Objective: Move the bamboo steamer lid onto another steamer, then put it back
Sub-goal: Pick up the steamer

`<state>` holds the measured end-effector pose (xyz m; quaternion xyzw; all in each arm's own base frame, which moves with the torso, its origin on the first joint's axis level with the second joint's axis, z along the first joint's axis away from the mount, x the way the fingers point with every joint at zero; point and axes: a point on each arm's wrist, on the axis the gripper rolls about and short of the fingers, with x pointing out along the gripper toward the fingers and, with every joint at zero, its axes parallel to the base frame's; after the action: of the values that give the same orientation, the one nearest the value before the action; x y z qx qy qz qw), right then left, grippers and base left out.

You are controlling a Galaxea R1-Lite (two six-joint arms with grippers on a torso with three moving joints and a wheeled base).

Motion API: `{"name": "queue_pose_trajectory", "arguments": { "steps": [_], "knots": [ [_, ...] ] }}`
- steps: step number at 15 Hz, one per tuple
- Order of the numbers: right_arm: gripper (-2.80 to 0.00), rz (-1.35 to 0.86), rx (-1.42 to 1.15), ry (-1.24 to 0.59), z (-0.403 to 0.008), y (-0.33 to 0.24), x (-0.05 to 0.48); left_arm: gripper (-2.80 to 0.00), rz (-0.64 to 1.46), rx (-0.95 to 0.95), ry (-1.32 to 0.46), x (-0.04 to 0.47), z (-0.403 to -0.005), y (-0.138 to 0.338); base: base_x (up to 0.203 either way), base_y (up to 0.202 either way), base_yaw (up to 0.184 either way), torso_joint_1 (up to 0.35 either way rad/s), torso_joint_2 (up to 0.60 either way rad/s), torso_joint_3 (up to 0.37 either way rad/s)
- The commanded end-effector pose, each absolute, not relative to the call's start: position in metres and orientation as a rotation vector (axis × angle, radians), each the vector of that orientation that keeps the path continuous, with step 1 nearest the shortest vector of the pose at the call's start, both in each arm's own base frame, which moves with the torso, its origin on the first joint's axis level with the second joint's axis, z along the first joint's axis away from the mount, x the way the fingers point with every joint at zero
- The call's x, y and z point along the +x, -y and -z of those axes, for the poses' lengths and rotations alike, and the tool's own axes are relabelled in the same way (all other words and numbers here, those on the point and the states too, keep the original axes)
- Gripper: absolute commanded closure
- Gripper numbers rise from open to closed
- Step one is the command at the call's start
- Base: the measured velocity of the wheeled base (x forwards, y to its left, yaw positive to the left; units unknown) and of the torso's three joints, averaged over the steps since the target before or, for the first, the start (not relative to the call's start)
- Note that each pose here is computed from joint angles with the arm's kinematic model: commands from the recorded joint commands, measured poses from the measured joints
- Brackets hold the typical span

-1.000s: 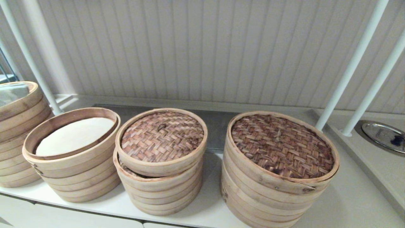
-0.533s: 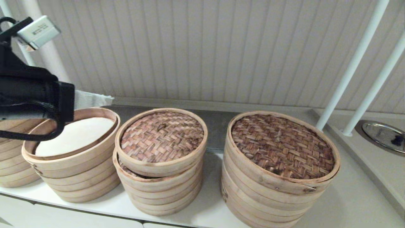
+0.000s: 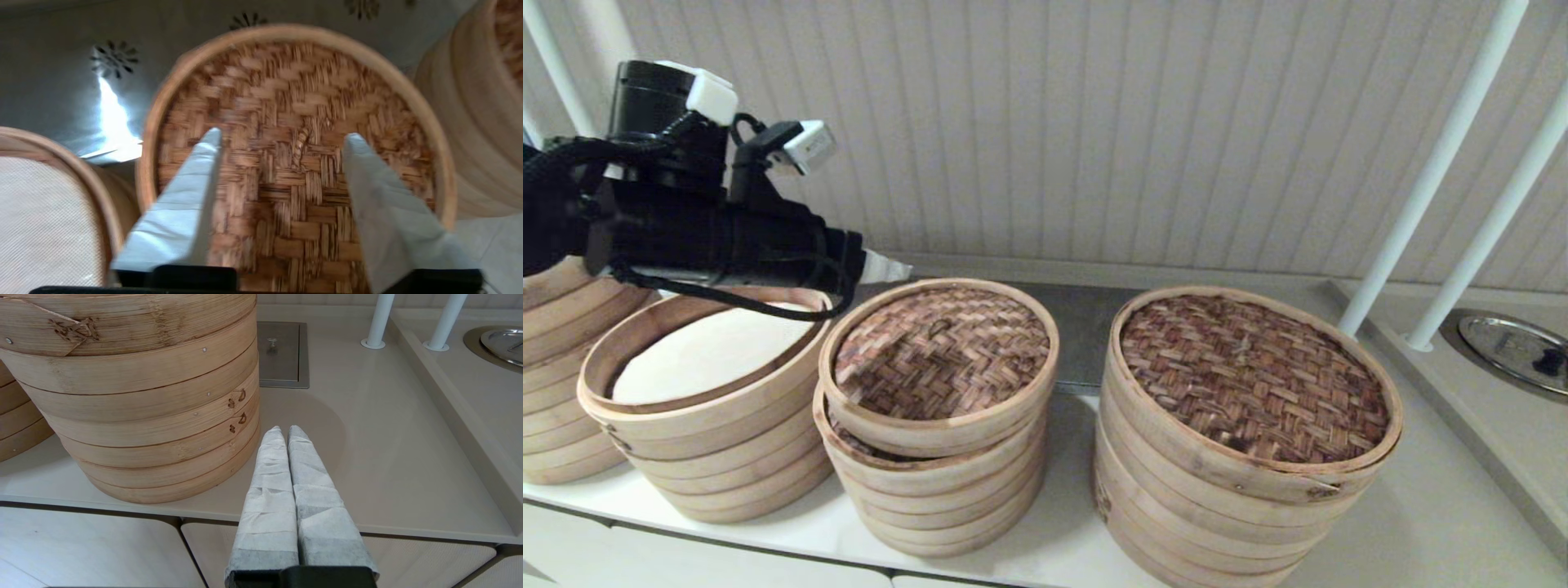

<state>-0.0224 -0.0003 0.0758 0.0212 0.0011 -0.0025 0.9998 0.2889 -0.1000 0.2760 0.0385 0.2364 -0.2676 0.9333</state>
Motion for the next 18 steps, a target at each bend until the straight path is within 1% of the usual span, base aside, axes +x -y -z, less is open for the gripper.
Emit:
{"name": "queue_pose_trajectory", "arguments": {
  "steps": [1, 6, 12, 14, 18],
  "knots": [
    [0.00, 0.005, 0.043, -0.006, -0.075, 0.000, -0.022, -2.80, 0.558, 0.088, -0.544, 0.303, -0.257, 0.109, 0.000, 0.000, 0.000, 0.000, 0.00, 0.000],
    [0.00, 0.005, 0.043, -0.005, -0.076, 0.000, -0.022, -2.80, 0.598, 0.133, -0.574, 0.332, -0.233, 0.131, 0.000, 0.000, 0.000, 0.000, 0.00, 0.000],
    [0.00, 0.005, 0.043, -0.005, -0.076, 0.000, -0.022, -2.80, 0.638, 0.179, -0.589, 0.339, -0.219, 0.136, 0.000, 0.000, 0.000, 0.000, 0.00, 0.000],
    [0.00, 0.005, 0.043, -0.005, -0.076, 0.000, -0.022, -2.80, 0.673, 0.186, -0.590, 0.339, -0.217, 0.136, 0.000, 0.000, 0.000, 0.000, 0.00, 0.000],
    [0.00, 0.005, 0.043, -0.005, -0.075, 0.000, -0.022, -2.80, 0.678, 0.185, -0.588, 0.341, -0.216, 0.137, 0.000, 0.000, 0.000, 0.000, 0.00, 0.000]
  ]
}}
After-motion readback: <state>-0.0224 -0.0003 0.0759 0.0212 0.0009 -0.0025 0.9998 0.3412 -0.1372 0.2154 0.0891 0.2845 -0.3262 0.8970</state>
